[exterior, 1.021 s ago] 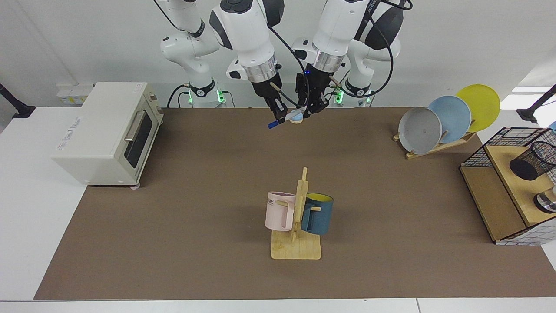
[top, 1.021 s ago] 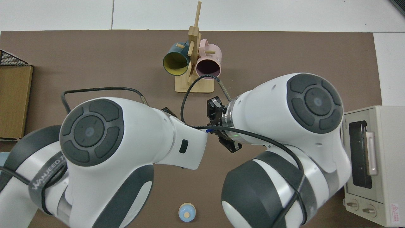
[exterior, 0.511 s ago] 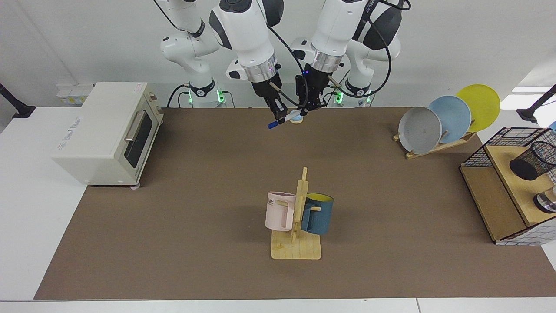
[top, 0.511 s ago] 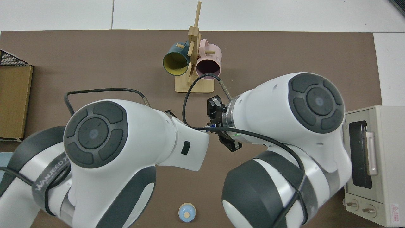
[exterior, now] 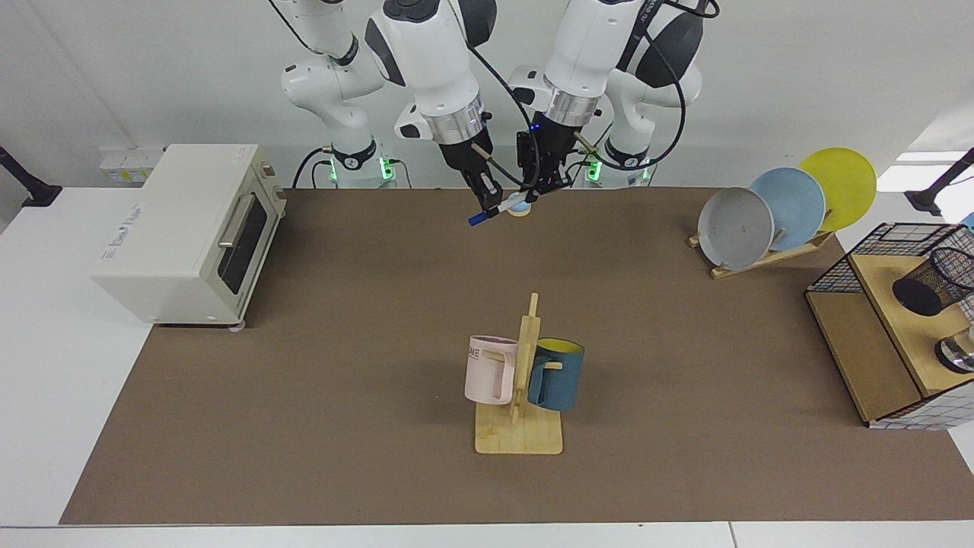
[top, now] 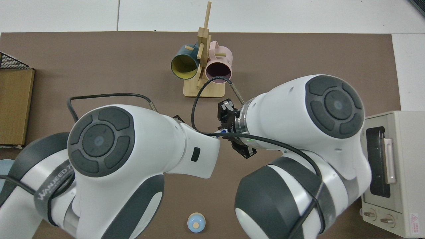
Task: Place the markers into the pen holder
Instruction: 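Grasp the marker with the left gripper while the right gripper holds it, then carry the marker with the left gripper while the right gripper withdraws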
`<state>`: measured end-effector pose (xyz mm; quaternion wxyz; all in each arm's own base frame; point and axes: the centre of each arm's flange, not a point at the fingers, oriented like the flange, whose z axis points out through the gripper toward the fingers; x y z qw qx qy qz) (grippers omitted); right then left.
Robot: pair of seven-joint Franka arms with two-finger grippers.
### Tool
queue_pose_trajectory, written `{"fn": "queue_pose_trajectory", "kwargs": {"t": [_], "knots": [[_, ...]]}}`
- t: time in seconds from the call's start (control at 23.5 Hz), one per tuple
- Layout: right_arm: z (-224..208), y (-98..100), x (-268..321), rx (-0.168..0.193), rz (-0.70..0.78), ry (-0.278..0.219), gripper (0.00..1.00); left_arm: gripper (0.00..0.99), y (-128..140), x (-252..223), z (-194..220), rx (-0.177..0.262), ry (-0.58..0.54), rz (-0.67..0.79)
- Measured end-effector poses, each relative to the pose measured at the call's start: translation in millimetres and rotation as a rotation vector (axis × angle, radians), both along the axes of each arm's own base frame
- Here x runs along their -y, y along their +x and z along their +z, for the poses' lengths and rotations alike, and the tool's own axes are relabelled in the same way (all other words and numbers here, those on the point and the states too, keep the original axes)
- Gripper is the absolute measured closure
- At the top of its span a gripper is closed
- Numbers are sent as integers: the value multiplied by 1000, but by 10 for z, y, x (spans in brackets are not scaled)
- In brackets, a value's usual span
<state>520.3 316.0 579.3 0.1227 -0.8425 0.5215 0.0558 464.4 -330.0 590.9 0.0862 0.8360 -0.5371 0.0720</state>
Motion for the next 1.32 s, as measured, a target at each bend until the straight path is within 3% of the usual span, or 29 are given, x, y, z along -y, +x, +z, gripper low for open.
{"fn": "queue_pose_trajectory", "kwargs": {"t": [0.3, 0.38, 0.47, 0.51, 0.77, 0.98, 1.32], "knots": [[-6, 90, 193, 42, 158, -21, 304, 833, 96, -149, -26, 10, 27, 31], [-16, 119, 300, 55, 238, -45, 203, 833, 153, -247, -43, 11, 41, 47], [-31, 150, 431, 68, 337, -86, 35, 833, 213, -370, -70, 6, 62, 66], [-39, 167, 500, 74, 389, -107, 9, 833, 244, -439, -84, 1, 73, 76], [-45, 255, 930, 94, 684, -205, 4, 833, 398, -820, -125, -22, 119, 135], [142, 264, 1266, 141, 854, -222, 4, 833, 399, -958, -88, -10, 179, 143], [286, 288, 1921, 148, 1009, -229, 4, 833, 394, -1394, 65, -18, 265, 199]]}}
